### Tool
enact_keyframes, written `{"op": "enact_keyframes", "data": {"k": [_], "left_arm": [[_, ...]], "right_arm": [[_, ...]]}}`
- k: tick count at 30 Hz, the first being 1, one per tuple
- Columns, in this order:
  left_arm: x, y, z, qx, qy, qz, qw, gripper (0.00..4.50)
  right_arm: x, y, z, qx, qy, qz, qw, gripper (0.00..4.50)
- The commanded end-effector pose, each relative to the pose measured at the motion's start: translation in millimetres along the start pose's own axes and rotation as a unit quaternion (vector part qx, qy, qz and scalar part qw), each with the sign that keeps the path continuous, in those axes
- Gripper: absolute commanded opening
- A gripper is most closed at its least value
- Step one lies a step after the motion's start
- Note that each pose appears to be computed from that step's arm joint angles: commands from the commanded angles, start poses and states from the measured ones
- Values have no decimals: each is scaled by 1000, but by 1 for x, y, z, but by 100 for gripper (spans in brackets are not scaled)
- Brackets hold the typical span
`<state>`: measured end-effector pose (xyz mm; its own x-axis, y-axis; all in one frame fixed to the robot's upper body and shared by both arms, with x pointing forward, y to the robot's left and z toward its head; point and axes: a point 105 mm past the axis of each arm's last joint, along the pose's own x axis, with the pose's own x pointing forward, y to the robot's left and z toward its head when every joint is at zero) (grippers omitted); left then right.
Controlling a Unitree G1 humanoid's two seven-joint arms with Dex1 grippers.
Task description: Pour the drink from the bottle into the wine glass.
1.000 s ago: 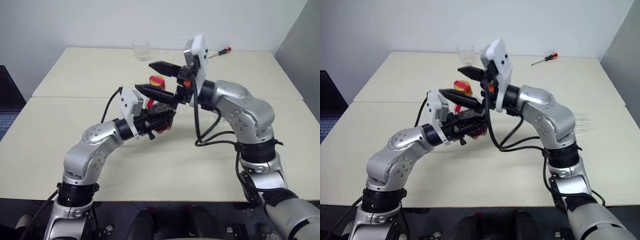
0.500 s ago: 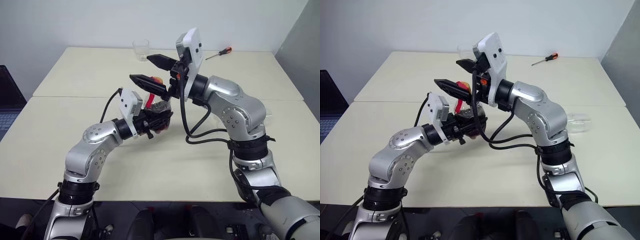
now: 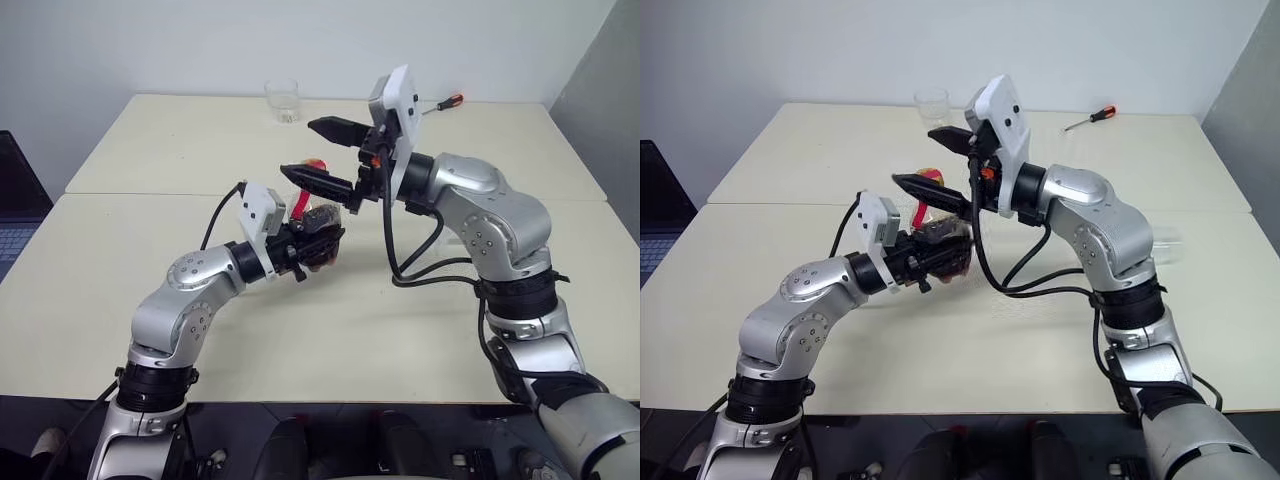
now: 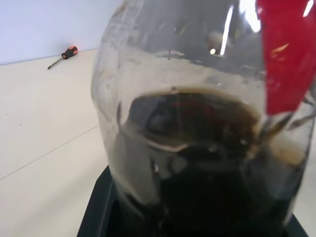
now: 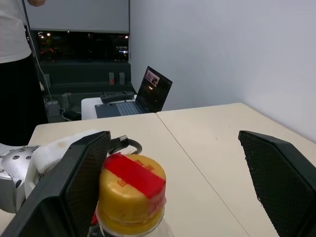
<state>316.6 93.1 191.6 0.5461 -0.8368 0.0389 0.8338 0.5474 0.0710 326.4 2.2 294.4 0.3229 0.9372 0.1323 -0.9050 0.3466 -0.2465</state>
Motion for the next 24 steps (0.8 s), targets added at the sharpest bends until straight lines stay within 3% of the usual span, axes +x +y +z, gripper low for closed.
{"op": "enact_keyframes", "data": {"k": [1,24], "left_arm": [[-4,-10,30,42,-47,-21,998,165],[-9,-5,29,50,-37,-22,998,165]], "right_arm": [[-18,-22,-3,-3,11,-48,999,443],[-46,-27,-13,-2,51,-58,997,443]]}}
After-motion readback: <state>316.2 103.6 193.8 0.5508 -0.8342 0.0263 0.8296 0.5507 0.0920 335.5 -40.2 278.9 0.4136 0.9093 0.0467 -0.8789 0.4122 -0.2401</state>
